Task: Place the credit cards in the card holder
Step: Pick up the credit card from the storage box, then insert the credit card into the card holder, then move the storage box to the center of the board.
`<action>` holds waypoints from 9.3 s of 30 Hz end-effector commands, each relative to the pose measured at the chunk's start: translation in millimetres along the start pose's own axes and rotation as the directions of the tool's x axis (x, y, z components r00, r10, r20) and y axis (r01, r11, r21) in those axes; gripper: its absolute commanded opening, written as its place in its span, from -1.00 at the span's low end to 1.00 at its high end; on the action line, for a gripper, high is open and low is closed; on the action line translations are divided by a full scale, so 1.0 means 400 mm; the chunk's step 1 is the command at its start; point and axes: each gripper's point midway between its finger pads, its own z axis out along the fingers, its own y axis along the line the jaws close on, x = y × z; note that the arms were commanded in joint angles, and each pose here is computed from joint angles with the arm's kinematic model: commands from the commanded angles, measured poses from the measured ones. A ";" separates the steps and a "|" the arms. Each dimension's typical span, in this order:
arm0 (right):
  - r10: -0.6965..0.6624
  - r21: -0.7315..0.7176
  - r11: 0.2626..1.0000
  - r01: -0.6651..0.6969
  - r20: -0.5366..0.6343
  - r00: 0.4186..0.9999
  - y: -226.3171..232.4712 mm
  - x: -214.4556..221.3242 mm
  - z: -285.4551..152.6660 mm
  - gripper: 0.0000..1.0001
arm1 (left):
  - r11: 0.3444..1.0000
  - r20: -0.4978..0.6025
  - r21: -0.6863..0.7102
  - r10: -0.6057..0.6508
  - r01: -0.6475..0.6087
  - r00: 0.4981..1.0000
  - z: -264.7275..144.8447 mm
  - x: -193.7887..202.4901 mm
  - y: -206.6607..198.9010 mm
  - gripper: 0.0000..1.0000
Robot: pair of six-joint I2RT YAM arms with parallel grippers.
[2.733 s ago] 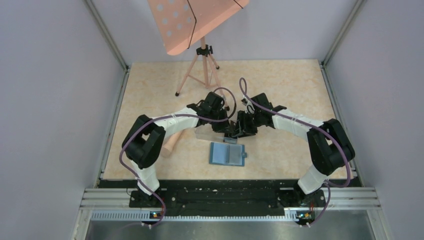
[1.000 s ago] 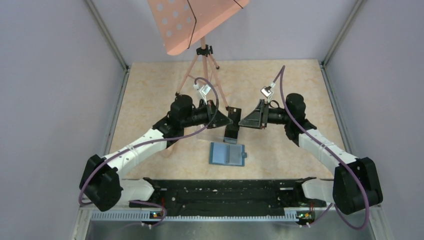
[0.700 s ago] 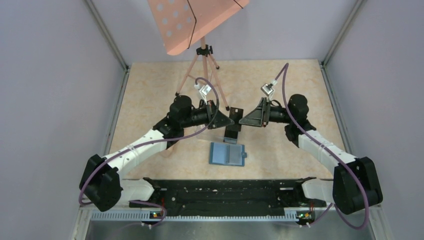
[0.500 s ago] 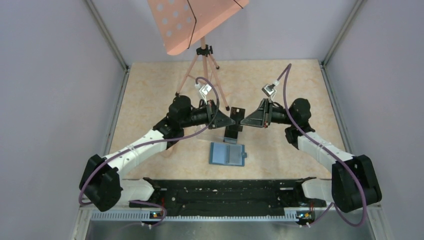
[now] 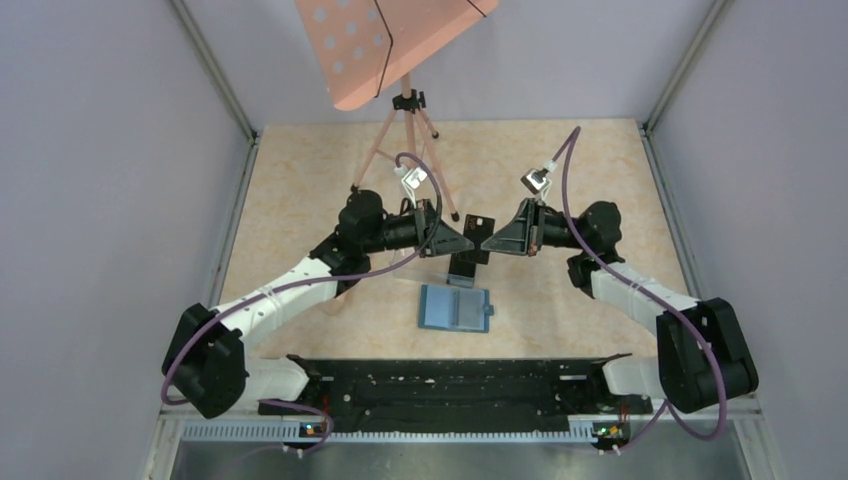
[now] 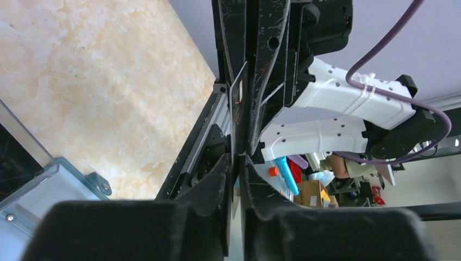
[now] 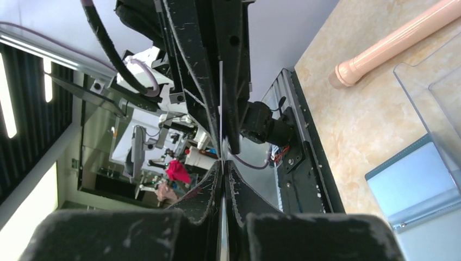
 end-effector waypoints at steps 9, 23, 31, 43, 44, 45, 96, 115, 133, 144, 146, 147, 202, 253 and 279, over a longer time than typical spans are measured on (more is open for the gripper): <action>-0.030 0.180 0.983 0.030 -0.002 1.000 -0.108 0.028 -0.007 -1.00 | 0.919 0.022 -0.380 -0.098 0.099 0.995 -0.063 0.085 0.229 -0.05; 0.176 0.503 0.857 -0.108 -0.089 0.980 -0.357 0.225 -0.088 -1.00 | 0.539 -0.060 -0.829 -0.350 0.148 0.935 -0.269 0.324 0.532 0.07; 0.175 0.549 0.834 -0.051 -0.175 0.969 -0.401 0.264 -0.039 -1.00 | 0.566 -0.069 -0.799 -0.420 0.202 0.905 -0.220 0.350 0.558 0.01; 0.116 0.705 0.709 0.013 -0.134 0.984 -0.509 0.137 -0.023 -1.00 | 0.582 -0.065 -0.776 -0.458 0.243 0.887 -0.188 0.351 0.556 -0.20; 0.110 0.707 0.707 0.015 -0.131 0.985 -0.510 0.127 -0.019 -1.00 | 0.580 -0.061 -0.775 -0.461 0.249 0.886 -0.187 0.351 0.556 -0.20; 0.103 0.712 0.702 0.018 -0.127 0.987 -0.513 0.119 -0.018 -1.00 | 0.581 -0.057 -0.774 -0.462 0.253 0.885 -0.184 0.351 0.556 -0.20; 0.165 0.697 0.701 -0.148 0.043 0.985 -0.525 0.194 -0.155 -1.00 | 0.551 -0.024 -0.763 -0.547 0.338 0.837 -0.122 0.420 0.584 -1.00; 0.309 0.572 0.768 -0.287 0.062 0.949 -0.512 0.261 -0.126 -1.00 | 0.551 -0.042 -0.768 -0.551 0.325 0.834 -0.111 0.426 0.585 -1.00; 0.389 0.598 0.727 -0.338 0.047 0.920 -0.512 0.299 -0.138 -1.00 | 0.558 -0.055 -0.767 -0.549 0.317 0.834 -0.099 0.426 0.585 -1.00; 0.420 0.607 0.726 -0.322 -0.022 0.907 -0.530 0.321 -0.123 -1.00 | 0.561 -0.074 -0.771 -0.548 0.301 0.833 -0.088 0.424 0.587 -1.00; 0.413 0.620 0.724 -0.304 -0.036 0.910 -0.532 0.322 -0.114 -1.00 | 0.563 -0.076 -0.771 -0.547 0.299 0.833 -0.086 0.424 0.586 -1.00; 0.408 0.625 0.724 -0.290 -0.049 0.912 -0.532 0.324 -0.108 -1.00 | 0.564 -0.077 -0.770 -0.547 0.299 0.834 -0.085 0.424 0.586 -1.00; 0.141 0.780 0.615 0.116 -0.253 0.957 -0.464 0.171 -0.050 0.38 | 0.591 -0.172 -0.805 -0.323 0.057 0.931 -0.073 0.247 0.486 -0.05; 0.074 0.765 0.628 0.143 -0.242 0.967 -0.490 0.044 0.067 -0.02 | 0.659 0.074 -0.714 -0.265 0.237 0.961 -0.064 0.010 0.536 -0.28; 0.106 0.736 0.667 0.116 -0.248 0.963 -0.492 0.067 0.081 -0.23 | 0.591 0.014 -0.778 -0.322 0.213 0.947 -0.026 0.026 0.625 -0.89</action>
